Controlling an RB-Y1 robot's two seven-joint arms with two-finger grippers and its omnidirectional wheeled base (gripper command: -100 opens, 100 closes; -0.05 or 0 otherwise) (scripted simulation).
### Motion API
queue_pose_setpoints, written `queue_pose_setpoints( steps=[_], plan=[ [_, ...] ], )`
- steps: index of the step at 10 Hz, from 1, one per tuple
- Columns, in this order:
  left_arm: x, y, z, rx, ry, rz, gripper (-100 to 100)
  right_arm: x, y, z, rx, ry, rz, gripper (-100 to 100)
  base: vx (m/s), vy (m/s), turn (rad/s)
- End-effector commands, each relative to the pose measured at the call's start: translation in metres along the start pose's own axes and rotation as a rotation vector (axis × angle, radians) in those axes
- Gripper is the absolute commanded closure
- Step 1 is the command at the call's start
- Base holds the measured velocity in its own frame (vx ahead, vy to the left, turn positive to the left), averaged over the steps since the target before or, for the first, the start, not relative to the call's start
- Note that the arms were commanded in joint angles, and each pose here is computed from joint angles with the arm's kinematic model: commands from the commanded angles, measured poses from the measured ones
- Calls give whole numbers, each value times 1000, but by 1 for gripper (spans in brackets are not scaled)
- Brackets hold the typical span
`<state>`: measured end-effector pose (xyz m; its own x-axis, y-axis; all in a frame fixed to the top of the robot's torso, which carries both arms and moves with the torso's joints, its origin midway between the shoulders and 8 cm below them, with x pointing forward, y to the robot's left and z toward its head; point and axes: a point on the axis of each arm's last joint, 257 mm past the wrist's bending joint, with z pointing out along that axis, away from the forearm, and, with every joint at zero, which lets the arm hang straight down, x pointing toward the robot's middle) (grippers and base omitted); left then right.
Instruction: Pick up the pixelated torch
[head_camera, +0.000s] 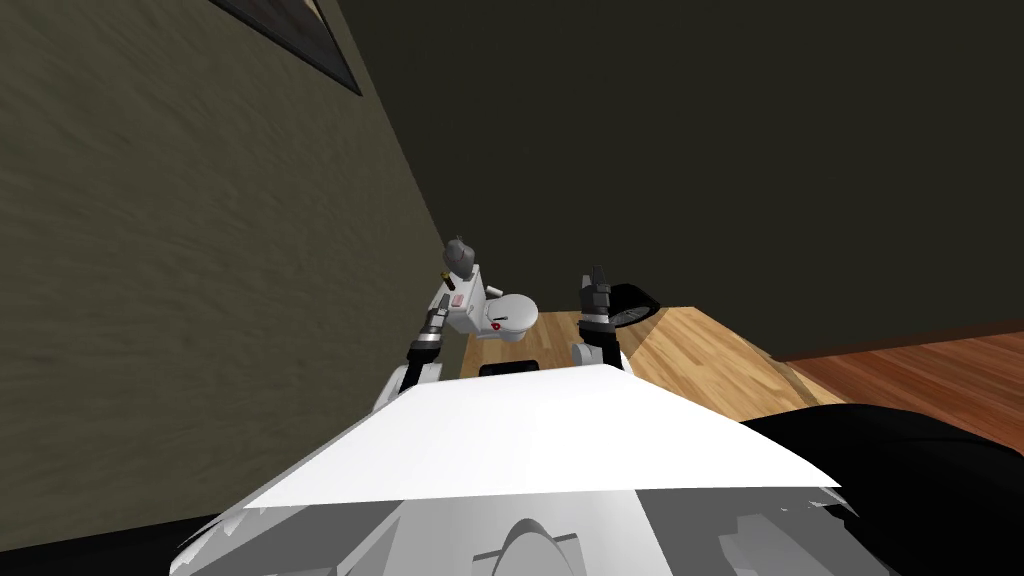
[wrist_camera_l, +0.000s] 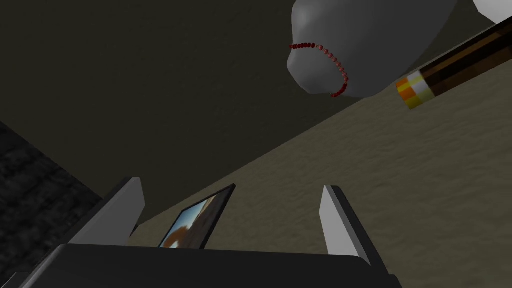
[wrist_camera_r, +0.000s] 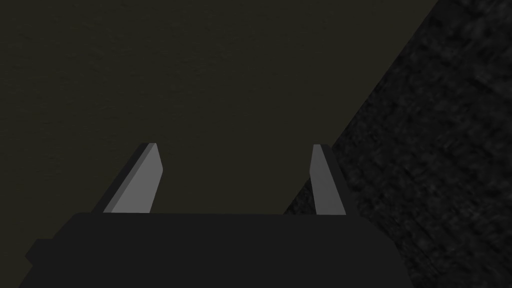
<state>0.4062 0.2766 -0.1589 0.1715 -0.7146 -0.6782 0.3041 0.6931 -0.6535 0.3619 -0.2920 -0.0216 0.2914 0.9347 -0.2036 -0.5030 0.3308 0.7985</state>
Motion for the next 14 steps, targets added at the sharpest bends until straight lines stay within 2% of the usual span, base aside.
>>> queue_pose_setpoints(
  steps=[1, 2, 3, 8, 9, 10, 14],
  plan=[
    [9, 15, -2, -30, 35, 47, -100, 0, 0, 0, 0, 0, 0, 0, 38, -56, -34],
    [18, 37, -4, -64, 84, 112, -100, 0, 0, 0, 0, 0, 0, 0, 77, -73, -60],
    [18, 37, -4, -64, 84, 112, -100, 0, 0, 0, 0, 0, 0, 0, 73, -45, -19],
    [28, 101, -9, -150, 218, 310, -100, 0, 0, 0, 0, 0, 0, 0, 82, -12, -44],
    [27, 114, -9, -167, 244, 355, -100, 0, 0, 0, 0, 0, 0, 0, 126, 7, -48],
    [28, 115, -10, -168, 245, 354, -100, 0, 0, 0, 0, 0, 0, 0, 85, 7, -13],
    [13, 169, -12, -236, 339, 535, -100, 0, 0, 0, 0, 0, 0, 0, 89, 7, -43]
  ],
)
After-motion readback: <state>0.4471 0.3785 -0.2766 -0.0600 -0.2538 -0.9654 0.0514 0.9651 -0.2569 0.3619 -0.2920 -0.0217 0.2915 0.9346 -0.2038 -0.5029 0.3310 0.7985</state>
